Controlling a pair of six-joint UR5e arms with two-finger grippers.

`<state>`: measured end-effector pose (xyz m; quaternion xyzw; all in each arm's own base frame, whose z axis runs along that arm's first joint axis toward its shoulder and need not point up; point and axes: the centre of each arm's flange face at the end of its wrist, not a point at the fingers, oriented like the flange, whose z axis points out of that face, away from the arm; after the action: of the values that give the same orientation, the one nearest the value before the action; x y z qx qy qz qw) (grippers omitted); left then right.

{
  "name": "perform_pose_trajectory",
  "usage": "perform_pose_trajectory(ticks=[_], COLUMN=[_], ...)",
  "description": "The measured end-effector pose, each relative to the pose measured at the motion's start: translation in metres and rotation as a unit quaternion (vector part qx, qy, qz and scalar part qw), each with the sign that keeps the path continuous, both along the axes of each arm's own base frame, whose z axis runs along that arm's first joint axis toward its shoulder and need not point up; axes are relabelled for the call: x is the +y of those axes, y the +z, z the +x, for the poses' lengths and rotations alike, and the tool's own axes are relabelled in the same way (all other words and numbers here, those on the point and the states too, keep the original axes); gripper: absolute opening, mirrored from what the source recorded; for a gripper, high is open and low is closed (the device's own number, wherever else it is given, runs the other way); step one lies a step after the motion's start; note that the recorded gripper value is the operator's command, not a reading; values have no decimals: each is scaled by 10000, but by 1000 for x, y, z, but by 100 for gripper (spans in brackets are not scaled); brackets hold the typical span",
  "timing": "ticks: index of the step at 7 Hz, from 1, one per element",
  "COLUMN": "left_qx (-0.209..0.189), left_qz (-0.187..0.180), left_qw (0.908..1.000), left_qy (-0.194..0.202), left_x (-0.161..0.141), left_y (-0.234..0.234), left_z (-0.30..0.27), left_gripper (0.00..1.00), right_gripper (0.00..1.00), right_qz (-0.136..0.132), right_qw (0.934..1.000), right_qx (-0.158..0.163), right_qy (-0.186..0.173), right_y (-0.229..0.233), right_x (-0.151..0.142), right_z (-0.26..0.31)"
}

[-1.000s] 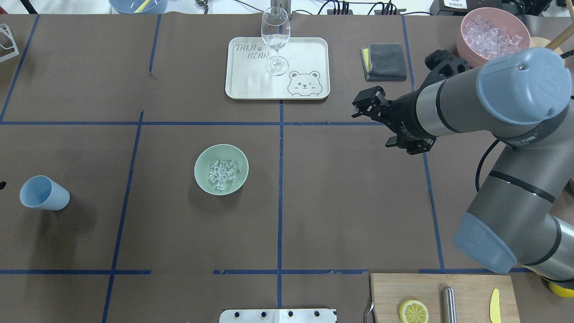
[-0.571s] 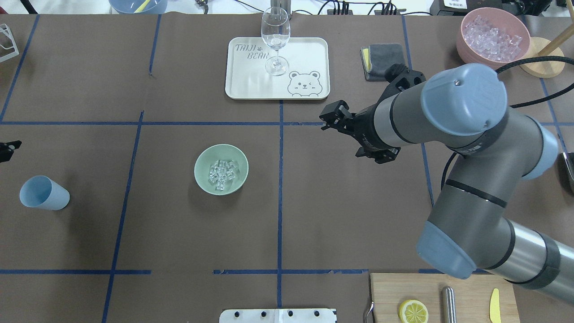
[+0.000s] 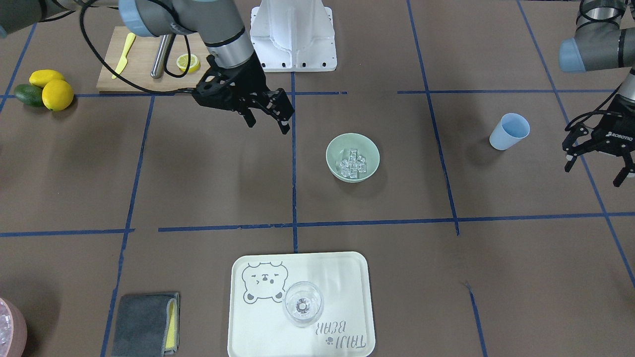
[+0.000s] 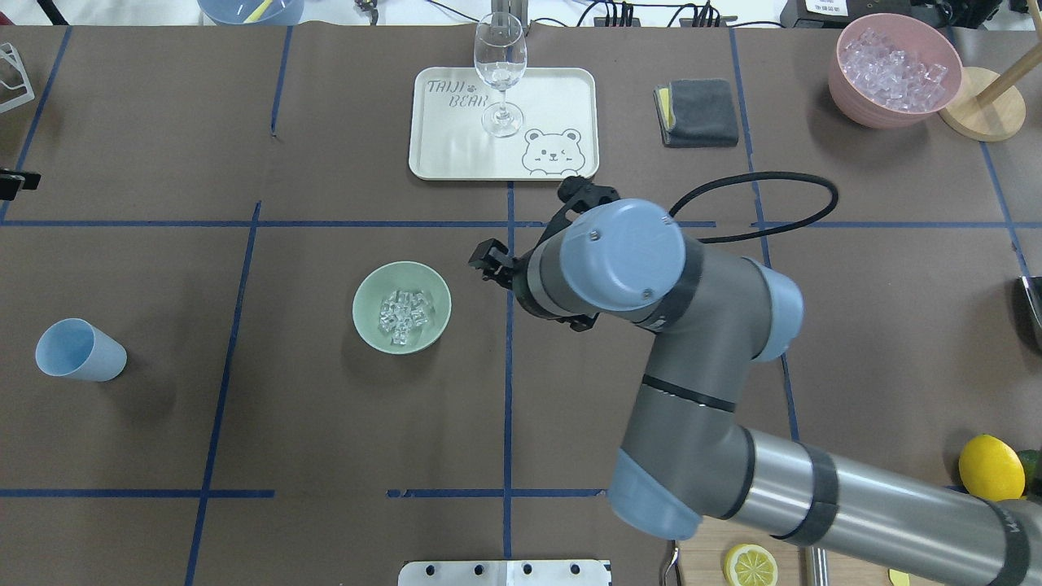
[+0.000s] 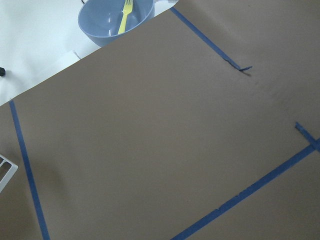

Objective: Pour ice into bowl

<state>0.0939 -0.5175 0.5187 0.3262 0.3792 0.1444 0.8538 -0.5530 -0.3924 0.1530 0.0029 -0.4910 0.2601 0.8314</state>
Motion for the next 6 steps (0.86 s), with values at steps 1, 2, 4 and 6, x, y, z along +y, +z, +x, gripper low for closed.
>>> perform_pose_trajectory(ticks=[1,2,4,6], left_qx=[181,297,377,384], left_qz=[-190,-372,-507,-526], left_qw=[9997,9989,9980,9978], left_qy=[22,-28,-78,-93], left_x=[-3,-3,-1,1], left_y=[-4,-4,-2,-2], left_z=[-7,-10,-12,-14], left_gripper=[100,100,100,100], right_gripper=[100,99,78,0], right_qz=[-19,-62,-127,-83], right_qw=[9998,9994,9978,9970], right_qx=[152,300,604,734], right_qy=[-89,-149,-232,-240], right_y=[-6,-16,-18,-14], right_x=[1,-4,-9,-10], right_z=[-38,-72,-118,-135])
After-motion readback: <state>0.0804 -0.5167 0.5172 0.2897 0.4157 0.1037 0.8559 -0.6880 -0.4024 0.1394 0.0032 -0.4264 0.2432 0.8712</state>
